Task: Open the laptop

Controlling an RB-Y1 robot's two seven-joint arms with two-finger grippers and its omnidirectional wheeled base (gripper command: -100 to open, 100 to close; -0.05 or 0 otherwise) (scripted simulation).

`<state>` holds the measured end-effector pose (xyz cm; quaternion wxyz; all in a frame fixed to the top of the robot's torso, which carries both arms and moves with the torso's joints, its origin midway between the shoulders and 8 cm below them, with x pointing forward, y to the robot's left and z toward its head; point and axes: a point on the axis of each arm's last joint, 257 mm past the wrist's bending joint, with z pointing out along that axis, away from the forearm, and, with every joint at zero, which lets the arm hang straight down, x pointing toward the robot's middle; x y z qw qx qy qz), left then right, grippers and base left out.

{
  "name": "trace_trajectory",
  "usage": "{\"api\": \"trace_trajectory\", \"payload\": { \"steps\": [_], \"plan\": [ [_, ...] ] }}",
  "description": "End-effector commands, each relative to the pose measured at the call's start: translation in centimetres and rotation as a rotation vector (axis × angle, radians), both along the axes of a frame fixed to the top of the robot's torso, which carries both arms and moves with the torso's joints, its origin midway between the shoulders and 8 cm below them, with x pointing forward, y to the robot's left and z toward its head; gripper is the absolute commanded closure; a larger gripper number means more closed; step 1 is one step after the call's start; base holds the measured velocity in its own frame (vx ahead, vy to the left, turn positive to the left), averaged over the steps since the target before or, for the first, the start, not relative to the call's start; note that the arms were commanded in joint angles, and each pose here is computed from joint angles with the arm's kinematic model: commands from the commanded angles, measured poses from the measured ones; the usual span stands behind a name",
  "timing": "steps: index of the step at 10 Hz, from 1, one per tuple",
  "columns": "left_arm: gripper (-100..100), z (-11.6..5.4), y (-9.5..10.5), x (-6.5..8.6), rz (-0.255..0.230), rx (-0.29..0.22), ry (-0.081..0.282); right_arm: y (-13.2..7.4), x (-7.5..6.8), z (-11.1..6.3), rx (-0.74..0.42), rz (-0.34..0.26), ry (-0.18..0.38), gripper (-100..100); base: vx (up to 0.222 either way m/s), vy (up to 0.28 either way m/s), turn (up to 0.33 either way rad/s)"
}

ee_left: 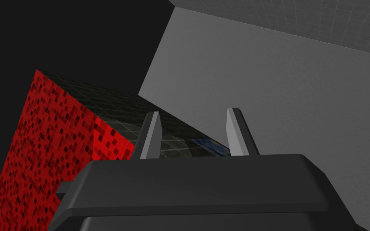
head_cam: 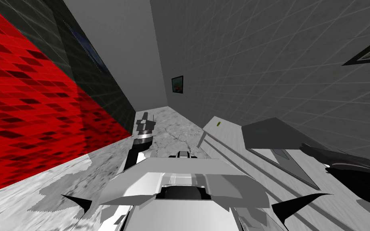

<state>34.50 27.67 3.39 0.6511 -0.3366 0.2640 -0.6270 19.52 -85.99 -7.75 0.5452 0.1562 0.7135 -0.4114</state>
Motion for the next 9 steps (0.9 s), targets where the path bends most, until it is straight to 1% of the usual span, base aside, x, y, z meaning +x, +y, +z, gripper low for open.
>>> {"api": "trace_trajectory", "payload": {
  "steps": [1,2,3,5,6,7,8,9],
  "plan": [
    [0,0.0,0.0,0.0,0.000,0.000,0.000,-0.8,-1.2,-1.8,0.042,-0.041,-0.022,100,-0.109,-0.031,0.086],
    [0,0.0,0.0,0.0,0.000,0.000,0.000,-1.3,-1.8,-2.5,0.070,-0.070,-0.049,100,-0.135,-0.043,0.191],
    [0,0.0,0.0,0.0,0.000,0.000,0.000,-1.9,-2.4,-3.3,0.099,-0.098,-0.076,100,-0.218,-0.060,0.250],
    [0,0.0,0.0,0.0,0.000,0.000,0.000,-2.8,-3.6,-5.1,0.157,-0.154,-0.129,100,-0.273,-0.028,0.299],
    [0,0.0,0.0,0.0,0.000,0.000,0.000,-3.0,-2.9,-3.3,0.120,-0.139,-0.121,100,-0.126,0.008,0.052],
    [0,0.0,0.0,0.0,0.000,0.000,0.000,-3.5,-3.4,-3.4,0.125,-0.172,-0.173,100,-0.137,-0.039,0.141],
    [0,0.0,0.0,0.0,0.000,0.000,0.000,-3.8,-4.5,-4.3,0.131,-0.207,-0.189,100,-0.263,-0.089,0.371],
    [0,0.0,0.0,0.0,0.000,0.000,0.000,-3.9,-3.7,-3.7,0.132,-0.201,-0.220,100,-0.202,-0.085,0.143]
  ]
}}
